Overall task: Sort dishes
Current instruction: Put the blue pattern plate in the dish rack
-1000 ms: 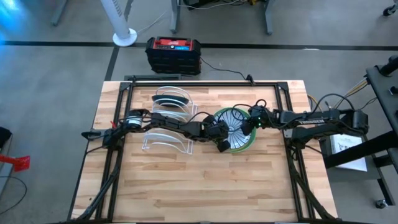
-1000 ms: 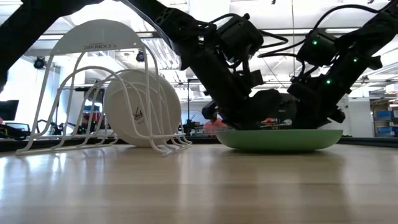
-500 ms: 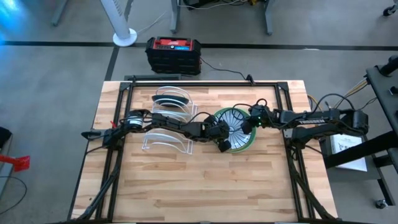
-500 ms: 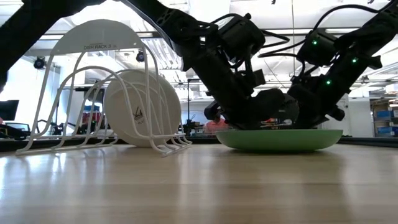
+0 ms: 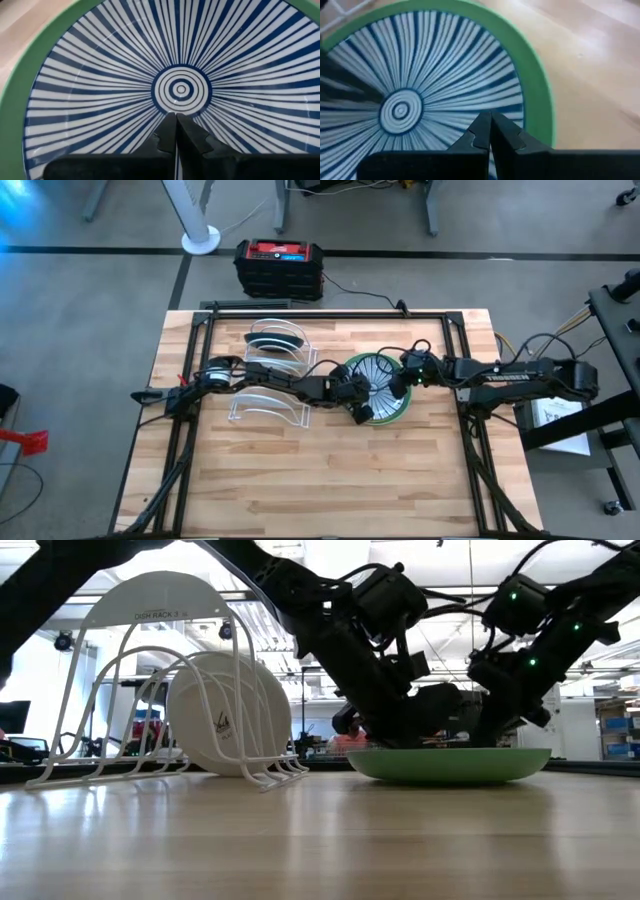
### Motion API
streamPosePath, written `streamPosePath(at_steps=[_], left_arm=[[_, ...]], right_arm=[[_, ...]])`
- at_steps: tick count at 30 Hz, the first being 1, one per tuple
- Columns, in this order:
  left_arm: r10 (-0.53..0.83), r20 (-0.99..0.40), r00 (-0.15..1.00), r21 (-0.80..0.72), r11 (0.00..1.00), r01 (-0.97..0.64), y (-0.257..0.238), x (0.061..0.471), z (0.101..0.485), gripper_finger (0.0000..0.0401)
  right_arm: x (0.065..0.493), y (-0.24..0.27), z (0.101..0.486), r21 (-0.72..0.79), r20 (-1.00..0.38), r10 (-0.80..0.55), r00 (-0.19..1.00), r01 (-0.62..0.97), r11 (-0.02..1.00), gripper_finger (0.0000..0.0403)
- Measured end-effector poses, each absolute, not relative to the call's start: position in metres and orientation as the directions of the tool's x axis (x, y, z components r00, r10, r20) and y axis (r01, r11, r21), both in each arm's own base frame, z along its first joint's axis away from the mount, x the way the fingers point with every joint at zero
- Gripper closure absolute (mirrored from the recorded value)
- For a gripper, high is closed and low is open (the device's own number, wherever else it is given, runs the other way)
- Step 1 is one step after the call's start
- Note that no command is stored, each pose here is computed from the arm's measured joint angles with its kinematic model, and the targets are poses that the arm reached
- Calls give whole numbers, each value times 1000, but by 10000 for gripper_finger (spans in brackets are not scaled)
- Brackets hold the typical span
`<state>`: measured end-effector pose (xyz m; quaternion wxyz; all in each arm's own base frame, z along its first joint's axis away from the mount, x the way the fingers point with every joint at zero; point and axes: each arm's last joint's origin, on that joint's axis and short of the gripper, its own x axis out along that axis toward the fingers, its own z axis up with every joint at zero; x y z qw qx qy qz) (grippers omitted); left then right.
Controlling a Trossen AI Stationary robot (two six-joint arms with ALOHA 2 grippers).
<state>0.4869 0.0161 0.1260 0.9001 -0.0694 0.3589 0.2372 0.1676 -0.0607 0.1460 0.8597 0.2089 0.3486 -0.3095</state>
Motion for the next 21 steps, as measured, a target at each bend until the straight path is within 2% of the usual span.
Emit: streamPosePath(at_steps=[13,21], left_arm=[[375,-685,625,64,885,-460,16,484,140,401],[376,-694,614,93,893,-441,16,494,174,401]], right_arm=[[165,-61,147,107,-728,-412,548,685,721,402],[164,-61,147,91,-727,-419,545,680,728,401]])
